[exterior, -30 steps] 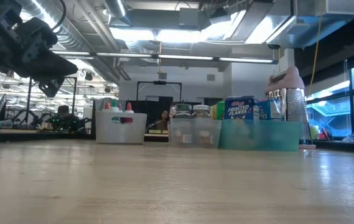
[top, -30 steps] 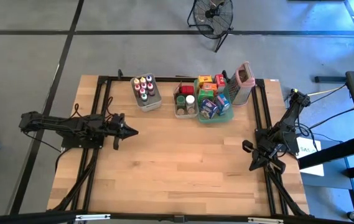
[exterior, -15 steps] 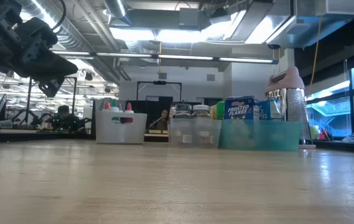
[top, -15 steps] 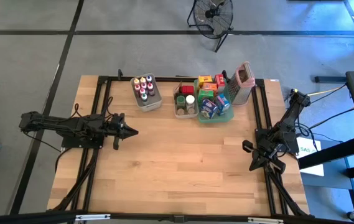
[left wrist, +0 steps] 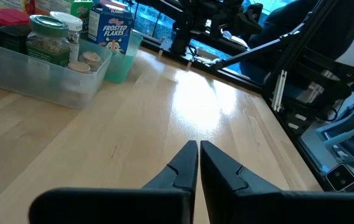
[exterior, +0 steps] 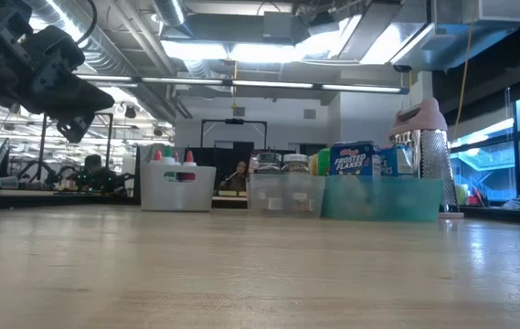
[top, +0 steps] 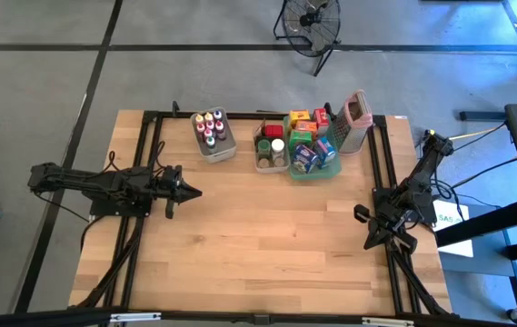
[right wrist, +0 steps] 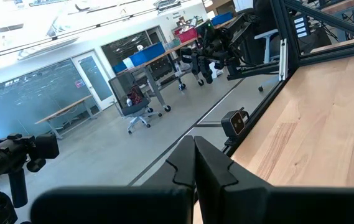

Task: Pick & Place Kitchen Items
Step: Return to Home Position

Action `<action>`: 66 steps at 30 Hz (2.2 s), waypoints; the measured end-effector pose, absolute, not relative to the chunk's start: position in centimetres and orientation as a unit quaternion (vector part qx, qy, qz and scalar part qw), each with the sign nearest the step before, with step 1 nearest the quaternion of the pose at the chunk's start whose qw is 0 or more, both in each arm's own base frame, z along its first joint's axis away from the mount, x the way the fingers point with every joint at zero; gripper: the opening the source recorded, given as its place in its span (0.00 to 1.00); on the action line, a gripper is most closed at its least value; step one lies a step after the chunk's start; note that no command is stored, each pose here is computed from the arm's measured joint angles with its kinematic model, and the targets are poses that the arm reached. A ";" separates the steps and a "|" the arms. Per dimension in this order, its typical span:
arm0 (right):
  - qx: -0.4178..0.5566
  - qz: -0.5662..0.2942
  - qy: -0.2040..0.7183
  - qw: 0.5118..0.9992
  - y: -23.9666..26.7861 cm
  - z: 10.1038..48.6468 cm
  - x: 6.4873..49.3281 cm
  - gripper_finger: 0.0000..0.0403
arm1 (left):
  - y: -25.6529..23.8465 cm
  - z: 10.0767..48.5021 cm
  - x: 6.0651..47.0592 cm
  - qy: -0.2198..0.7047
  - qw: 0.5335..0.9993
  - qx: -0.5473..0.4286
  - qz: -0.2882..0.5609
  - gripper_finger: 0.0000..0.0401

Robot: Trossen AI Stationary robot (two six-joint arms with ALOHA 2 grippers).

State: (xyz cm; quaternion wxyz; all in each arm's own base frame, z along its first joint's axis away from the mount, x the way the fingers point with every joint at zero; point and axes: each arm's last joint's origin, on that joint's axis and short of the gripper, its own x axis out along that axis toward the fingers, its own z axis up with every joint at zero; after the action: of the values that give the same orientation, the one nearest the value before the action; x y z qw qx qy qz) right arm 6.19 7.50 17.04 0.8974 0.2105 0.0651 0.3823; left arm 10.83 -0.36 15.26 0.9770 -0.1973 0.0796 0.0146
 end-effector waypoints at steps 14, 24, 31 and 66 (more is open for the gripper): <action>0.211 0.382 0.065 0.897 7.5 17.0 6.2 0.01 | -0.4 15.3 10.8 0.079 0.977 -0.197 0.015 0.04; 0.210 0.382 0.065 0.897 7.5 17.0 6.2 0.01 | -0.4 15.3 10.8 0.079 0.977 -0.197 0.015 0.03; 0.211 0.382 0.065 0.897 7.5 17.0 6.2 0.01 | -0.4 15.3 10.8 0.079 0.977 -0.197 0.015 0.03; 0.210 0.383 0.065 0.897 7.5 17.0 6.2 0.01 | -0.4 15.3 10.8 0.079 0.977 -0.197 0.015 0.02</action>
State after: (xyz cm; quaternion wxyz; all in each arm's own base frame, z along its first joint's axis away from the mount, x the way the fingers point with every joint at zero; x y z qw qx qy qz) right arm 6.19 7.50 17.04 0.8973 0.2105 0.0649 0.3825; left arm 10.83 -0.36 15.26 0.9770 -0.1974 0.0795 0.0146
